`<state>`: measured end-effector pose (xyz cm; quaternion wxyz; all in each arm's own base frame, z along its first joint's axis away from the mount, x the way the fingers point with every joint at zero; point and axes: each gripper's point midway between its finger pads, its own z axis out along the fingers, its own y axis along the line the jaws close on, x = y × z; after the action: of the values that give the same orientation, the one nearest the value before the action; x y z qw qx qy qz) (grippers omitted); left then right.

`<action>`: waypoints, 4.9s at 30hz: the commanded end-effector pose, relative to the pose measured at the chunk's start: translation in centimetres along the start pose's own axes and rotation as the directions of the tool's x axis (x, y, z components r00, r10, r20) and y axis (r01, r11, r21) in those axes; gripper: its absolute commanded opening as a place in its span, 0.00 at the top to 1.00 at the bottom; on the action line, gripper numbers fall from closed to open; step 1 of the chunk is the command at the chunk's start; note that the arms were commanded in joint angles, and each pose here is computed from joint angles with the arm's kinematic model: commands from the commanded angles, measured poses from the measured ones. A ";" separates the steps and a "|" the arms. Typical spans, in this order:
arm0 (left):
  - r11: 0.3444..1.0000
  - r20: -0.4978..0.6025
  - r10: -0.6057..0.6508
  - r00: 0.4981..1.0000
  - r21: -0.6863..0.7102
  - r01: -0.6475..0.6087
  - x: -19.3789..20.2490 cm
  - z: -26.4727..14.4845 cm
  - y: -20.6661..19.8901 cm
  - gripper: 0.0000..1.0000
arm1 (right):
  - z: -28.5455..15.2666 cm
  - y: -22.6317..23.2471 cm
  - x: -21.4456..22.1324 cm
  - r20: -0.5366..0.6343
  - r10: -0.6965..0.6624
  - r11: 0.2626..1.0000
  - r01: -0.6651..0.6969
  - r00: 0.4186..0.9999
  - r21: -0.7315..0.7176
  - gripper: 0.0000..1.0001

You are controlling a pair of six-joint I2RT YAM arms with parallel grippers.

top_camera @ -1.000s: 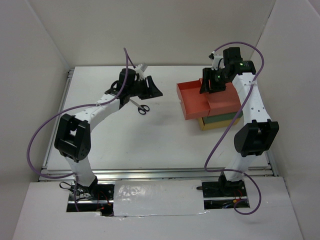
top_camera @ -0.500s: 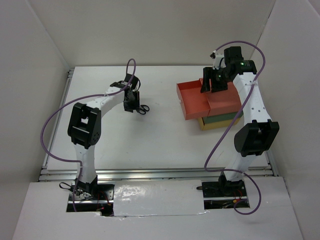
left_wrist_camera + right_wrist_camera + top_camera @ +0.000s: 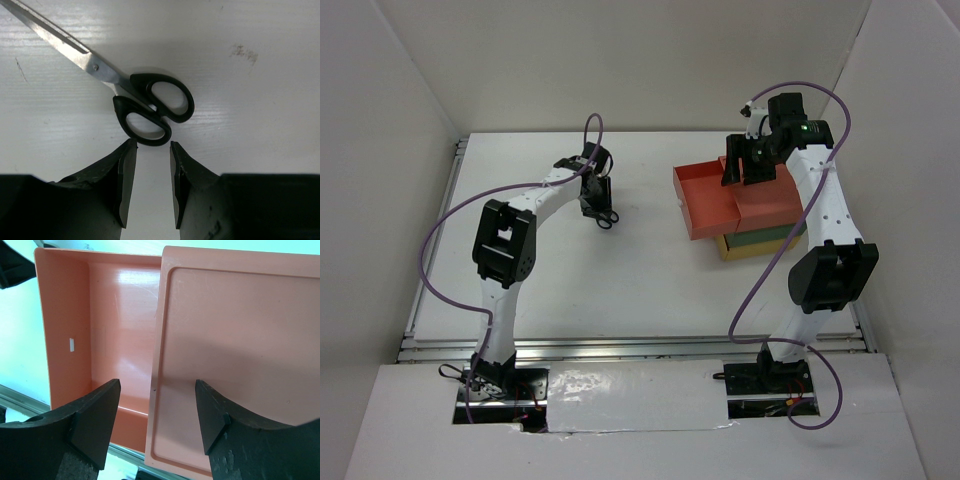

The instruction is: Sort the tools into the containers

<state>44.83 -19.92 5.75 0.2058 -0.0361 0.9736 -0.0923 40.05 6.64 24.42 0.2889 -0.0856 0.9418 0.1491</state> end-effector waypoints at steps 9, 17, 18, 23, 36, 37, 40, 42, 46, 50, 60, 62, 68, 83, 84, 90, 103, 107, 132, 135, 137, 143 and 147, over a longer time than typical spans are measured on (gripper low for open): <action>0.999 0.005 -0.021 1.000 -0.050 0.021 -0.1 0.8 1.1 0.58 | -1.5 0.0 -0.8 0.041 -0.018 1.000 0.017 0.999 0.014 0.30; 0.996 -0.014 -0.032 0.999 -0.081 0.031 0.4 1.9 2.1 0.58 | -1.9 0.3 -1.1 0.051 -0.026 1.000 0.025 0.998 0.006 0.29; 0.997 -0.018 -0.031 0.999 -0.078 0.030 0.5 2.0 2.1 0.58 | -1.9 0.3 -1.1 0.054 -0.027 1.000 0.026 0.998 0.006 0.28; 0.995 -0.021 -0.041 0.999 -0.091 0.039 0.5 2.6 2.5 0.58 | -2.3 0.8 -1.2 0.066 -0.037 0.999 0.038 0.997 -0.013 0.26; 0.996 -0.055 -0.065 0.996 -0.067 0.061 1.4 3.4 3.0 0.85 | -4.5 2.1 -2.9 0.153 -0.077 0.995 0.084 0.985 -0.045 0.21; 0.996 -0.057 -0.066 0.996 -0.070 0.062 1.6 3.2 3.1 0.86 | -4.7 2.2 -3.0 0.163 -0.076 0.995 0.084 0.984 -0.045 0.19; 0.996 -0.025 -0.069 0.997 -0.052 0.068 0.5 1.9 2.8 0.90 | -5.4 2.2 -3.6 0.208 -0.071 0.997 0.078 0.976 -0.027 0.15; 0.997 0.007 -0.070 0.998 -0.027 0.070 -1.1 0.4 2.4 0.96 | -6.3 2.5 -4.2 0.247 -0.072 0.996 0.080 0.966 -0.024 0.12; 0.998 0.095 -0.064 0.993 0.032 0.061 -3.6 -2.9 2.0 1.00 | -8.6 3.8 -5.6 0.341 -0.097 0.992 0.119 0.935 -0.043 0.11; 0.993 0.199 -0.053 0.979 0.114 0.031 -5.1 -8.3 0.7 1.00 | -11.9 6.2 -6.9 0.459 -0.113 0.979 0.177 0.881 -0.099 0.11; 0.942 0.478 -0.005 0.879 0.296 -0.155 -6.3 -21.5 -4.0 1.00 | -12.1 15.8 -6.7 0.427 -0.017 0.843 0.243 0.904 -0.480 0.07; 0.928 0.524 0.010 0.852 0.311 -0.202 -6.1 -23.3 -5.3 1.00 | -11.8 18.0 -6.6 0.393 -0.012 0.809 0.240 0.920 -0.537 0.06; 0.889 0.588 0.035 0.808 0.351 -0.294 -4.7 -27.2 -7.4 1.00 | -7.3 22.7 -5.7 0.273 -0.024 0.765 0.193 0.962 -0.614 0.09; 0.824 0.555 0.067 0.829 0.437 -0.360 -1.7 -27.9 -11.0 1.00 | -3.0 27.0 -4.2 0.195 -0.084 0.727 0.194 0.977 -0.658 0.37; 0.823 0.557 0.066 0.828 0.439 -0.361 -1.7 -28.1 -11.1 1.00 | -2.8 27.0 -4.1 0.191 -0.083 0.729 0.190 0.978 -0.657 0.38; 0.821 0.557 0.063 0.828 0.443 -0.360 -1.7 -28.2 -11.2 1.00 | -2.2 26.9 -3.8 0.175 -0.084 0.732 0.180 0.981 -0.657 0.70; 0.905 0.595 0.017 0.803 0.333 -0.266 -4.5 -27.8 -6.8 0.01 | -6.9 19.5 -3.2 0.256 -0.029 0.858 0.155 0.966 -0.489 1.00; 0.940 0.624 0.012 0.781 0.260 -0.222 -5.7 -27.6 -3.9 0.01 | -7.7 13.4 -0.8 0.293 -0.037 0.953 0.122 0.955 -0.278 1.00; 0.929 0.584 -0.008 0.812 0.305 -0.211 -5.7 -25.8 -2.9 0.01 | 1.2 7.4 0.8 0.077 0.238 0.970 -0.232 0.968 -0.072 1.00; 0.925 0.561 -0.033 0.827 0.330 -0.187 -5.8 -25.2 -2.9 0.01 | 1.7 7.4 1.2 0.043 0.271 0.959 -0.267 0.962 -0.092 0.98; 0.924 0.548 -0.042 0.835 0.339 -0.176 -5.9 -24.7 -2.8 0.01 | 1.8 7.3 1.3 0.029 0.284 0.955 -0.280 0.958 -0.099 0.98; 0.925 0.529 -0.069 0.846 0.351 -0.144 -6.2 -24.0 -2.4 0.01 | 1.6 6.8 2.1 0.021 0.325 0.942 -0.322 0.945 -0.090 0.94; 0.925 0.528 -0.079 0.846 0.355 -0.135 -6.4 -23.7 -2.4 0.01 | 1.4 7.1 2.2 0.016 0.333 0.938 -0.330 0.943 -0.103 0.91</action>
<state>40.43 -17.27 28.66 0.4546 -0.0022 0.8571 -0.2423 37.82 13.45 22.45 0.2644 0.0566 0.9355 0.2273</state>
